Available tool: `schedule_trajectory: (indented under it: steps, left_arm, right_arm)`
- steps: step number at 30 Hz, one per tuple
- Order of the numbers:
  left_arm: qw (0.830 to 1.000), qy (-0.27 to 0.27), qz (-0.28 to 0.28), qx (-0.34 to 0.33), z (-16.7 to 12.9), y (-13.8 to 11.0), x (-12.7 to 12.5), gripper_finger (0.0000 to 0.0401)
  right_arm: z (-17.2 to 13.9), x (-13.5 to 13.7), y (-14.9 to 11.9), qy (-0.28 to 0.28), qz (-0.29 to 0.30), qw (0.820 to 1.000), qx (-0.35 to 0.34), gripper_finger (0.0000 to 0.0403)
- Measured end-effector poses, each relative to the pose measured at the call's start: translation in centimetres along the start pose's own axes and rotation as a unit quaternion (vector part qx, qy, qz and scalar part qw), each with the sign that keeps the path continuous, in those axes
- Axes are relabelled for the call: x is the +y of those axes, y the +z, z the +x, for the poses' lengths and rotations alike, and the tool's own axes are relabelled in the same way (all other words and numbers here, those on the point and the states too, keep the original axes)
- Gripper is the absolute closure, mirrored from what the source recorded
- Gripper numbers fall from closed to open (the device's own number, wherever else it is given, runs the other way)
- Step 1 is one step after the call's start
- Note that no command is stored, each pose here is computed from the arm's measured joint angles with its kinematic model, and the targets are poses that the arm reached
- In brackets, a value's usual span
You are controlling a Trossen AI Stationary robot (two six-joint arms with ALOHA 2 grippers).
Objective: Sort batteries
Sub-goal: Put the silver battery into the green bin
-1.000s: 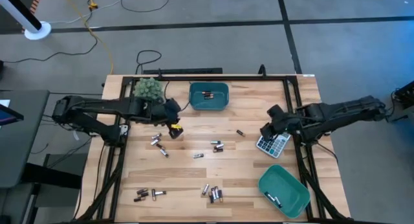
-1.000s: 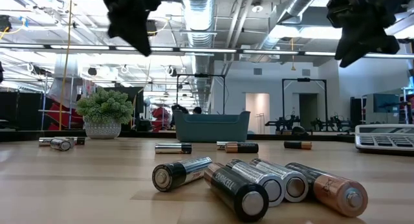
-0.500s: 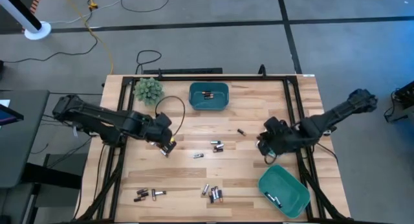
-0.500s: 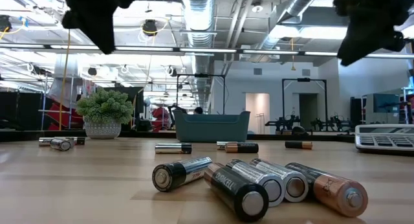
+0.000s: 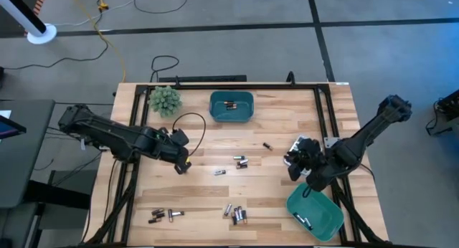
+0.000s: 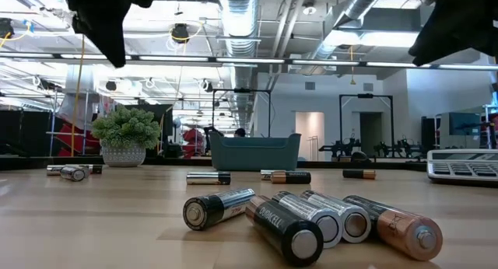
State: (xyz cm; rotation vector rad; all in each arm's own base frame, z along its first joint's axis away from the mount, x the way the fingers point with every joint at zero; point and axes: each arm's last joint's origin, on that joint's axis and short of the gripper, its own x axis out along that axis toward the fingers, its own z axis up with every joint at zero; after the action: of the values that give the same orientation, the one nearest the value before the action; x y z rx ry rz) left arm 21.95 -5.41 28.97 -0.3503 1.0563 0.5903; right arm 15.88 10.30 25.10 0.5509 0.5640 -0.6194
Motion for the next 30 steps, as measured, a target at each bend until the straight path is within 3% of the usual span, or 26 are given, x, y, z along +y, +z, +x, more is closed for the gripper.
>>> schedule_trajectory:
  steps: [4, 7, 14, 17, 22, 30]
  left_arm:
    - [0.999, 0.030, 0.016, 0.020, 1.6, -0.3, 1.0, 0.0340]
    - [0.998, 0.054, -0.005, 0.044, 3.2, -0.4, 2.1, 0.0334]
    - [0.990, 0.069, 0.024, 0.120, 6.3, -1.1, 4.7, 0.0287]
    - [0.989, 0.064, 0.038, 0.127, 7.5, -1.3, 5.3, 0.0262]
    - [0.988, 0.008, 0.045, 0.145, 9.8, -1.9, 6.2, 0.0241]
    - [0.986, 0.014, 0.060, 0.158, 11.8, -2.9, 8.0, 0.0240]
  right_arm:
    - [0.4, 0.5, -0.4, -0.001, 0.019, 1.000, 0.000, 0.0285]
    - [0.7, 1.0, -0.4, 0.007, 0.033, 0.999, -0.003, 0.0285]
    - [1.9, 1.6, 0.7, 0.015, 0.089, 0.996, -0.022, 0.0285]
    - [2.3, 1.8, 1.3, 0.020, 0.107, 0.994, -0.031, 0.0285]
    - [2.7, 2.5, 2.1, 0.046, 0.115, 0.991, -0.048, 0.0285]
    - [2.7, 2.9, 2.6, 0.065, 0.132, 0.987, -0.057, 0.0285]
